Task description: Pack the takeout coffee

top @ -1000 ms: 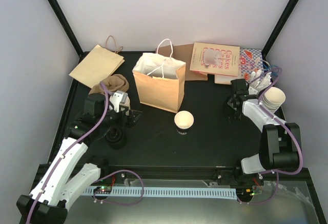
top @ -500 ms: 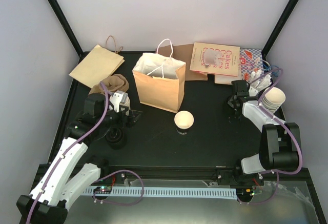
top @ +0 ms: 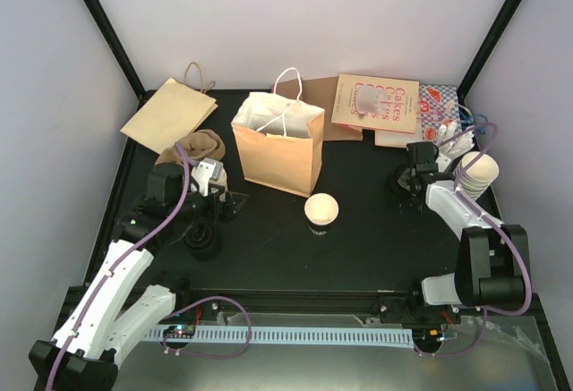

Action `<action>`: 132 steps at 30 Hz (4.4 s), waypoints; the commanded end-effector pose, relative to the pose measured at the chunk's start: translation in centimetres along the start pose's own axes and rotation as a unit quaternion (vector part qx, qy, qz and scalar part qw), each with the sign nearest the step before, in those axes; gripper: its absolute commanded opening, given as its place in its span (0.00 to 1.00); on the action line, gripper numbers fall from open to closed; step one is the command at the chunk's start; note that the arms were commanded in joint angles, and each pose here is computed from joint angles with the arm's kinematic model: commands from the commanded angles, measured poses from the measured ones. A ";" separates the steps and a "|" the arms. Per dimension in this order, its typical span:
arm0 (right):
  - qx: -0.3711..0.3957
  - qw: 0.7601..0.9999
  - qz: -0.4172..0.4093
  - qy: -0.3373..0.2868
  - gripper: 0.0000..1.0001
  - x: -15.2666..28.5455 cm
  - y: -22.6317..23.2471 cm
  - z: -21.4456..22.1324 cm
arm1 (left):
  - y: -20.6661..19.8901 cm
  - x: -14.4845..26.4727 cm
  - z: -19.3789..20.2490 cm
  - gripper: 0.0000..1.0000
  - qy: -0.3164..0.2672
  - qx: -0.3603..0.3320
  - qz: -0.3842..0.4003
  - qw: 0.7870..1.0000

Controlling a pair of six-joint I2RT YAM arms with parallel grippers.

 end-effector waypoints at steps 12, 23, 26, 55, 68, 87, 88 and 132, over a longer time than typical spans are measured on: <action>0.045 0.999 -0.027 0.008 0.18 2.3 0.7 0.4 | -0.6 0.2 -0.6 0.96 -0.014 -0.017 0.015 1.000; 0.019 0.999 -0.045 0.003 0.50 1.7 2.2 -1.1 | -0.7 0.3 -0.7 0.96 -0.017 -0.020 0.015 1.000; 0.007 0.998 -0.058 0.011 0.49 1.2 2.4 -1.4 | -0.7 0.3 -0.7 0.96 -0.017 -0.020 0.016 1.000; 0.017 0.991 -0.113 0.067 0.30 -1.8 2.6 -0.1 | -0.7 0.2 -0.6 0.96 -0.015 -0.019 0.018 1.000; 0.030 0.990 -0.119 0.068 0.05 -1.2 2.8 -0.1 | -0.7 0.1 -0.6 0.97 -0.014 -0.019 0.019 1.000; 0.102 0.990 -0.095 0.035 0.01 1.1 4.2 0.3 | -0.8 0.1 -0.6 0.97 -0.014 -0.018 0.021 1.000; 0.107 0.990 -0.089 0.032 0.01 1.2 4.2 0.4 | -0.8 0.1 -0.6 0.96 -0.015 -0.018 0.021 1.000; 0.082 0.991 -0.097 -0.042 0.01 4.4 5.0 -0.2 | -0.9 0.2 -0.7 0.96 -0.016 -0.020 0.021 0.999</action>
Point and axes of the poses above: each gripper's point midway between its finger pads, its own x axis back along the fingers, its own y axis along the line the jaws close on, z = x × y, the point moved 1 cm from there along x, back along the fingers, and after that the axes turned 7 degrees about -x, right-handed, at the moved point
